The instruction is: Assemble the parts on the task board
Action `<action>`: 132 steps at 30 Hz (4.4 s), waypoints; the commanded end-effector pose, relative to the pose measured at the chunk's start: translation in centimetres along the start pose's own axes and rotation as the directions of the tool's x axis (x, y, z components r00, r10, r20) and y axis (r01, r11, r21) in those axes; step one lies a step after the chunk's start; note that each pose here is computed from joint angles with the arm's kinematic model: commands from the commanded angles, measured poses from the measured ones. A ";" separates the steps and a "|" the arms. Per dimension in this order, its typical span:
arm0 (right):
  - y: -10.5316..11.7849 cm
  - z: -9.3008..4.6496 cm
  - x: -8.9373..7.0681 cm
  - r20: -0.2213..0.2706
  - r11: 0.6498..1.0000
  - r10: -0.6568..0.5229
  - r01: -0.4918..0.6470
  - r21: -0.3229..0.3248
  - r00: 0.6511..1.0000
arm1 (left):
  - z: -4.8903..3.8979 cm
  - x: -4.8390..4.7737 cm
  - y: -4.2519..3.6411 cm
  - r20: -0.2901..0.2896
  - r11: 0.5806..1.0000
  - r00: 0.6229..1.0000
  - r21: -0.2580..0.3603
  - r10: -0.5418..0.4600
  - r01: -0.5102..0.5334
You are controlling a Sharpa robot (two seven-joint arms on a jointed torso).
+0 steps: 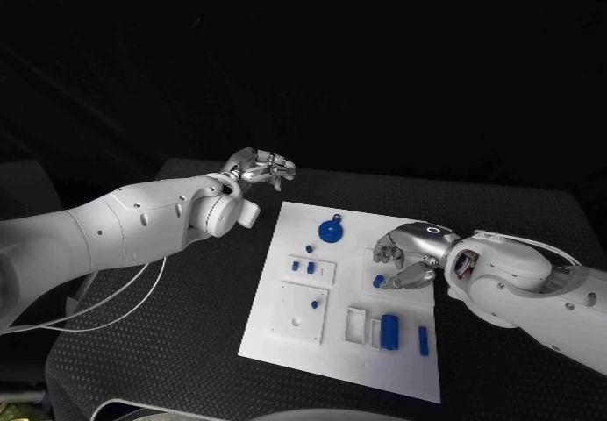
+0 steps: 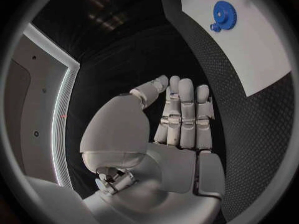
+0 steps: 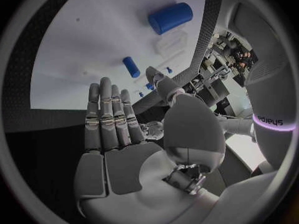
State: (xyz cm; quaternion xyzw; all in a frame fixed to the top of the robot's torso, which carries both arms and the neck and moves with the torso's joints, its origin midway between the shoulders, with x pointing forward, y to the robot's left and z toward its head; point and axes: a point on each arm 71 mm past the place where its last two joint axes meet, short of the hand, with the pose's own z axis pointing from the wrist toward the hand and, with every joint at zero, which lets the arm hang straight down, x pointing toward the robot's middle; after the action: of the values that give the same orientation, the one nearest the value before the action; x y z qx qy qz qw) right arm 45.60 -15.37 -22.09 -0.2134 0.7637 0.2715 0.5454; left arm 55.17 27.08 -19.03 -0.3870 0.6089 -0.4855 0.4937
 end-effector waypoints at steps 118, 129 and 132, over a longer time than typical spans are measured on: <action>15.3 6.2 7.2 0.024 0.937 -0.021 0.028 -0.349 0.999 | 1.97 3.08 -0.59 -0.062 1.000 0.998 0.020 -0.013 0.014; 14.7 6.2 7.5 0.014 0.942 -0.035 0.037 -0.333 0.999 | 1.96 3.04 -0.57 -0.062 1.000 0.998 0.019 -0.013 0.014; 14.6 6.2 7.5 0.011 0.943 -0.036 0.038 -0.330 0.999 | 1.95 3.00 -0.57 -0.061 1.000 0.998 0.019 -0.013 0.014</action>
State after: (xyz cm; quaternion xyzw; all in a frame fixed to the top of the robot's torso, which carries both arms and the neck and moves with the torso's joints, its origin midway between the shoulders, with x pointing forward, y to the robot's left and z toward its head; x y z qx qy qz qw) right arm 38.59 -0.19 -27.53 -0.3057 0.6913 0.3986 0.5193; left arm 56.43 23.89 -19.36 -0.3748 0.6169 -0.4990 0.4796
